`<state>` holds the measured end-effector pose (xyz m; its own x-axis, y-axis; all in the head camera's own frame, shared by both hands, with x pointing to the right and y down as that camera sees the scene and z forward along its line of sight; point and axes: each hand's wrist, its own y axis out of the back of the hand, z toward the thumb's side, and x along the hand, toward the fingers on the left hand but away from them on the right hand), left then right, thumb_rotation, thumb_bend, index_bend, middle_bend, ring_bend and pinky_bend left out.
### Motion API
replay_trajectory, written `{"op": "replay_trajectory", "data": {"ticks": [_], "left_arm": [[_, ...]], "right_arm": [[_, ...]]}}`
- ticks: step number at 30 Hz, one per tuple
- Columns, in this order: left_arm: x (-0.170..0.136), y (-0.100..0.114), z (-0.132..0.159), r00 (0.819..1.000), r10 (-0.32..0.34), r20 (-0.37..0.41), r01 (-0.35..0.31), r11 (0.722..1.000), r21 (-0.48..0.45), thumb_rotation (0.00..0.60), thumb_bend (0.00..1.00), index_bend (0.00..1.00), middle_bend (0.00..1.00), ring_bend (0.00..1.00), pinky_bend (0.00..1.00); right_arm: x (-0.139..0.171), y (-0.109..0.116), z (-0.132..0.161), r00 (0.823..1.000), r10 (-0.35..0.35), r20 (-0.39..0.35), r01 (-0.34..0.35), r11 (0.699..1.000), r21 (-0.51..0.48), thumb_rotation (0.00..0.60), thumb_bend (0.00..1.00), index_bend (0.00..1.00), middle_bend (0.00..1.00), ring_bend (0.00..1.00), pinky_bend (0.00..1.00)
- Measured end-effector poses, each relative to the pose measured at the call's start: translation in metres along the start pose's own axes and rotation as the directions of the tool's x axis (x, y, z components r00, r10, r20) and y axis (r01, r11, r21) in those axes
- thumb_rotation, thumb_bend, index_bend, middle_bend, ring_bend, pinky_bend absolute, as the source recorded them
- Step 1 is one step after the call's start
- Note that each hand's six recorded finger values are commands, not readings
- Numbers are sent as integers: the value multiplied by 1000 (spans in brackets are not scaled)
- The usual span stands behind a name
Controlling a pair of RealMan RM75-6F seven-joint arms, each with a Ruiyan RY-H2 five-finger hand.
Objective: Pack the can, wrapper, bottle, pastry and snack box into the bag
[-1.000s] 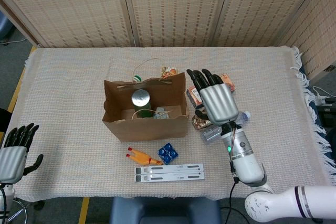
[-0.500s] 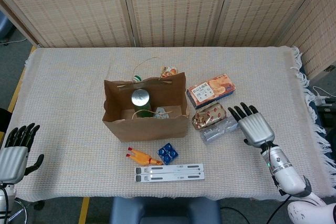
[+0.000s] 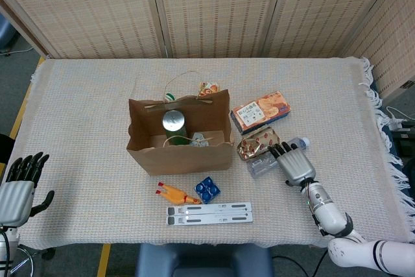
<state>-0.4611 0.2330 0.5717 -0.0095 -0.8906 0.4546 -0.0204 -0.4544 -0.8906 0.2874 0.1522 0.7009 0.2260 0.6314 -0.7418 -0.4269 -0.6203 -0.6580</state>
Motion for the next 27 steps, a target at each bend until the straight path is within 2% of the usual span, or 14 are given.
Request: {"op": "replay_trajectory", "data": {"ticks": [8, 10, 13, 16, 17, 21, 27], "left_arm": [[0, 0, 0, 1000, -2, 2, 2, 1000, 0, 600, 357, 0, 0, 0, 0], [0, 0, 0, 1000, -2, 2, 2, 1000, 0, 600, 358, 0, 0, 0, 0], [0, 0, 0, 1000, -2, 2, 2, 1000, 0, 600, 358, 0, 0, 0, 0], [0, 0, 0, 1000, -2, 2, 2, 1000, -2, 600, 357, 0, 0, 0, 0], [0, 0, 0, 1000, -2, 2, 2, 1000, -2, 600, 357, 0, 0, 0, 0], [0, 0, 0, 1000, -3, 3, 3, 1000, -2, 600, 357, 0, 0, 0, 0], [0, 0, 0, 1000, -3, 3, 3, 1000, -2, 600, 358, 0, 0, 0, 0]], "right_arm": [[-14, -6, 12, 1000, 17, 9, -17, 999, 44, 600, 27, 128, 159, 120, 236], [-17, -6, 18, 1000, 10, 6, -10, 998, 56, 600, 37, 220, 238, 207, 298], [-20, -3, 23, 1000, -23, 6, 23, 997, 78, 600, 112, 447, 437, 444, 500], [-21, 0, 28, 998, -61, -8, 61, 992, 109, 600, 199, 615, 577, 609, 683], [-20, 1, 29, 997, -71, -12, 72, 991, 117, 600, 218, 645, 599, 633, 714], [-15, 5, 27, 994, -107, -21, 109, 986, 123, 600, 236, 671, 616, 654, 739], [7, 26, 4, 986, -167, 9, 166, 983, 77, 600, 236, 669, 616, 654, 739]]}}
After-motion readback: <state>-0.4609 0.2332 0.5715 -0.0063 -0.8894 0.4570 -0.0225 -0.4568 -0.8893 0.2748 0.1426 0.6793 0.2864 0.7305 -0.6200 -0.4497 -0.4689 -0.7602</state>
